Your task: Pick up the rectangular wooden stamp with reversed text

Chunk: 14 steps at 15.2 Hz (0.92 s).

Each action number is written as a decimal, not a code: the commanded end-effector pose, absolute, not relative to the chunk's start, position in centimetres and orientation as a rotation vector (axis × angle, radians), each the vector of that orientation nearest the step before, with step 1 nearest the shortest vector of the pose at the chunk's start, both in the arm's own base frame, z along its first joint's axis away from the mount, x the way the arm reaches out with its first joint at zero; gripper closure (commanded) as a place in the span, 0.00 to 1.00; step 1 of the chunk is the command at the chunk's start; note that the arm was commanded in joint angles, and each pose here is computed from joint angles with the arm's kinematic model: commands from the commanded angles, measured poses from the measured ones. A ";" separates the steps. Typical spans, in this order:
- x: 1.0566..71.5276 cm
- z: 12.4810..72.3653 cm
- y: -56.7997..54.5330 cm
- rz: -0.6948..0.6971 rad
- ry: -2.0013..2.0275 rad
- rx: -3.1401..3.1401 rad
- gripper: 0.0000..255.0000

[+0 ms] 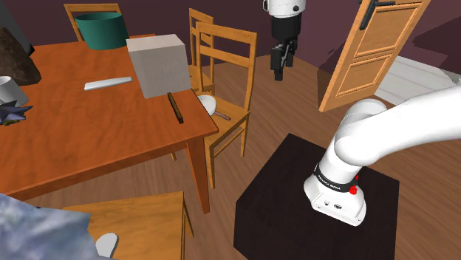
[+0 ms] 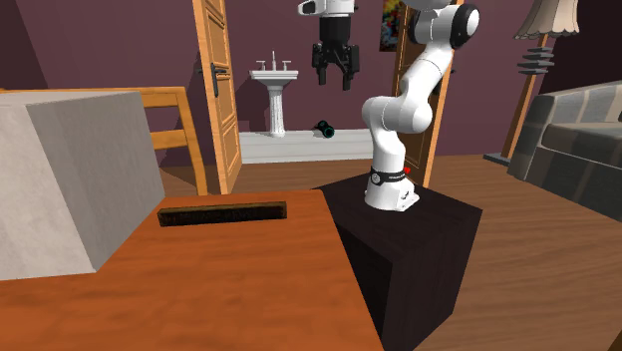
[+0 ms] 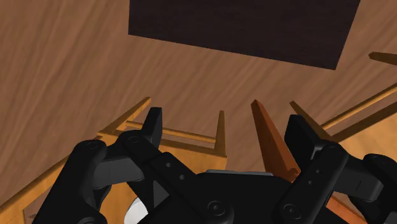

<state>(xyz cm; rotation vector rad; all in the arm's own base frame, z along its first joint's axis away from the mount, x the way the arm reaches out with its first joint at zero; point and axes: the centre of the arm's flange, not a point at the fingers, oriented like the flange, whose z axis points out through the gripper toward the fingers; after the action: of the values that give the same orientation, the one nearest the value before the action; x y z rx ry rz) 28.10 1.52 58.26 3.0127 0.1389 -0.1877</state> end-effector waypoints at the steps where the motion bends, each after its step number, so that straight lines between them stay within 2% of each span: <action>1: 28.1 58.3 1.5 -0.188 0.139 3.013 0.00; 14: 40.0 51.4 9.7 -0.092 -0.192 3.059 0.00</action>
<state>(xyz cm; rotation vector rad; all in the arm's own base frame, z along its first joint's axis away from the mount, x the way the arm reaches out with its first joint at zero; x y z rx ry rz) 38.72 9.20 52.07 3.0554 -0.1623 -0.1014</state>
